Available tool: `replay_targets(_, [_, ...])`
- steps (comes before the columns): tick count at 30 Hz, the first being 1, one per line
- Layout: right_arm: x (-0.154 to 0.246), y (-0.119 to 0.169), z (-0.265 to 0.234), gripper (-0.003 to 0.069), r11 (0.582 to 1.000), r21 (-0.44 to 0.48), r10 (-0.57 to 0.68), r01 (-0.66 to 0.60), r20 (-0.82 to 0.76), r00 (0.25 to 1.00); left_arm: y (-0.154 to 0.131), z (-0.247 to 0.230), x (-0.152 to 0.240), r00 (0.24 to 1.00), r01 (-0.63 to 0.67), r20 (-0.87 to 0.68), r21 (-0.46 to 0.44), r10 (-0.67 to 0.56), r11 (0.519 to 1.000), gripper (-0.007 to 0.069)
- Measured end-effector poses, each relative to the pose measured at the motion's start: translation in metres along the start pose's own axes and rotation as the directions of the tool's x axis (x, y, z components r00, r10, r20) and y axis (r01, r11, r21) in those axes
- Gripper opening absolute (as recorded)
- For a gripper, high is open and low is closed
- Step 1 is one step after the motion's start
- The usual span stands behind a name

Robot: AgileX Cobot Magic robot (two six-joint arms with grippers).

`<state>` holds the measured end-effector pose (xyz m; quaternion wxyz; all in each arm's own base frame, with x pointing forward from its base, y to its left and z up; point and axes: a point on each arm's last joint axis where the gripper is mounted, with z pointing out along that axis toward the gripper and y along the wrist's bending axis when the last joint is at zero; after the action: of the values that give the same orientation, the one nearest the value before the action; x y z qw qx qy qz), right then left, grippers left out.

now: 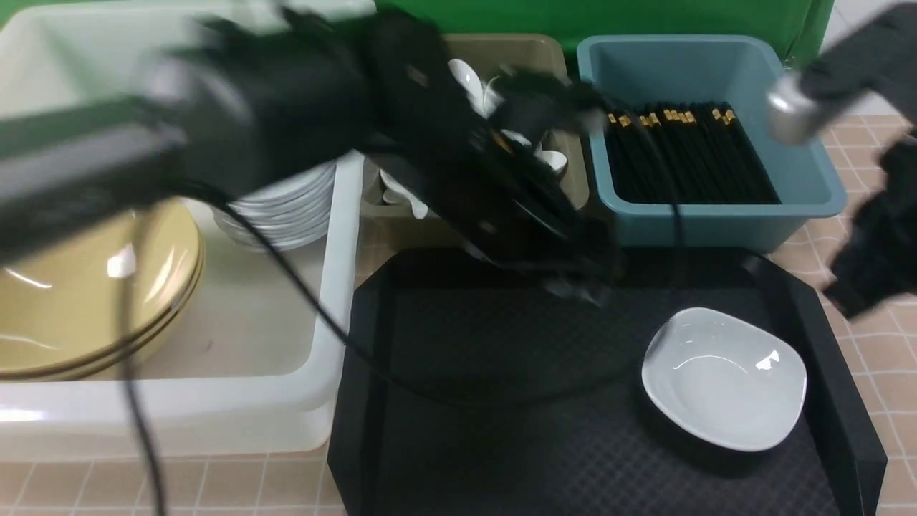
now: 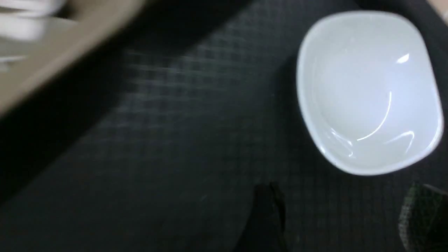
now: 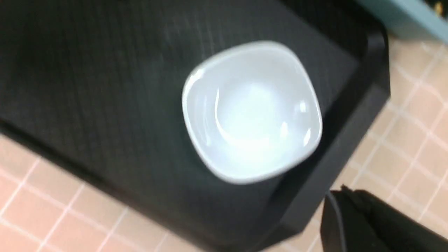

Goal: On brown table put chopsticks spoon bowls plates into blue grey white boxes.
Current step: 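Grasp the small white bowl on the black tray by its rim with the left gripper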

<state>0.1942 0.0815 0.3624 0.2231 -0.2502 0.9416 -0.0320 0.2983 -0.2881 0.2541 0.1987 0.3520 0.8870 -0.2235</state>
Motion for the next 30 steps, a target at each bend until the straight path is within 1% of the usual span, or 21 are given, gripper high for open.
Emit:
replay_targets(4, [0.029, 0.001, -0.013, 0.0048, 1.0, 0.002, 0.021, -0.021, 0.038, 0.999, -0.009, 0.045, -0.006, 0.999, -0.023, -0.045, 0.02, 0.024, 1.0, 0.0435])
replay_targets(6, [0.043, 0.001, -0.022, 0.0048, 1.0, 0.004, 0.029, -0.029, 0.073, 0.997, -0.012, 0.072, -0.009, 0.998, -0.008, -0.069, 0.033, 0.01, 0.999, 0.0435])
replay_targets(9, [0.051, 0.0, -0.029, 0.0048, 0.999, 0.005, 0.033, -0.034, 0.101, 0.994, -0.012, 0.097, -0.01, 0.995, 0.022, -0.097, 0.041, -0.018, 0.999, 0.0435])
replay_targets(11, [0.054, 0.0, -0.033, 0.0048, 0.999, 0.006, 0.035, -0.036, 0.118, 0.992, -0.011, 0.109, -0.009, 0.993, 0.045, -0.115, 0.047, -0.04, 0.998, 0.0435])
replay_targets(14, [0.055, 0.0, -0.035, 0.0048, 0.999, 0.007, 0.036, -0.038, 0.126, 0.991, -0.011, 0.115, -0.012, 0.992, 0.063, -0.11, 0.06, -0.056, 0.996, 0.0435])
replay_targets(16, [0.055, 0.0, -0.035, 0.0048, 0.999, 0.007, 0.036, -0.038, 0.126, 0.991, -0.011, 0.118, -0.014, 0.991, 0.085, -0.106, 0.072, -0.077, 0.994, 0.0417])
replay_targets(18, [0.054, 0.0, -0.035, 0.0048, 0.999, 0.007, 0.036, -0.038, 0.138, 0.99, -0.011, 0.119, -0.014, 0.991, 0.088, -0.11, 0.074, -0.079, 0.993, 0.0336])
replay_targets(19, [0.054, 0.0, -0.035, 0.0048, 0.999, 0.007, 0.036, -0.038, 0.138, 0.99, -0.011, 0.12, -0.014, 0.99, 0.088, -0.113, 0.075, -0.079, 0.993, 0.0326])
replay_targets(20, [0.053, 0.0, -0.035, 0.0048, 0.999, 0.007, 0.036, -0.037, 0.147, 0.989, -0.011, 0.119, -0.013, 0.99, 0.083, -0.12, 0.072, -0.074, 0.994, 0.0272])
replay_targets(21, [0.05, 0.0, -0.034, 0.0048, 0.999, 0.007, 0.035, -0.037, 0.16, 0.987, -0.011, 0.119, -0.011, 0.988, 0.075, -0.137, 0.067, -0.065, 0.995, 0.0181])
replay_targets(22, [0.05, 0.0, -0.034, 0.0048, 0.999, 0.007, 0.035, -0.037, 0.162, 0.986, -0.01, 0.119, -0.011, 0.988, 0.071, -0.142, 0.064, -0.061, 0.995, 0.0154])
replay_targets(23, [0.047, 0.0, -0.032, 0.0048, 0.999, 0.007, 0.034, -0.035, 0.172, 0.985, -0.01, 0.116, -0.012, 0.987, 0.06, -0.151, 0.055, -0.051, 0.997, 0.0074])
replay_targets(25, [0.042, 0.0, -0.028, 0.0048, 0.999, 0.005, 0.032, -0.033, 0.173, 0.984, -0.012, 0.101, -0.015, 0.985, 0.013, -0.172, 0.033, -0.008, 0.999, 0.0034])
replay_targets(27, [0.04, 0.0, -0.026, 0.0048, 1.0, 0.003, 0.03, -0.031, 0.175, 0.984, -0.012, 0.091, -0.018, 0.983, -0.021, -0.183, 0.015, 0.024, 1.0, 0.0022])
replay_targets(28, [0.036, 0.001, -0.022, 0.0048, 1.0, 0.001, 0.019, -0.02, 0.167, 0.986, -0.009, 0.073, -0.022, 0.981, -0.06, -0.186, -0.017, 0.056, 0.998, 0.0011])
replay_targets(30, [0.027, 0.002, -0.022, 0.0048, 1.0, -0.019, 0.002, 0.001, 0.169, 0.986, 0.0, 0.036, -0.033, 0.985, -0.094, -0.155, -0.078, 0.081, 0.993, 0.0006])
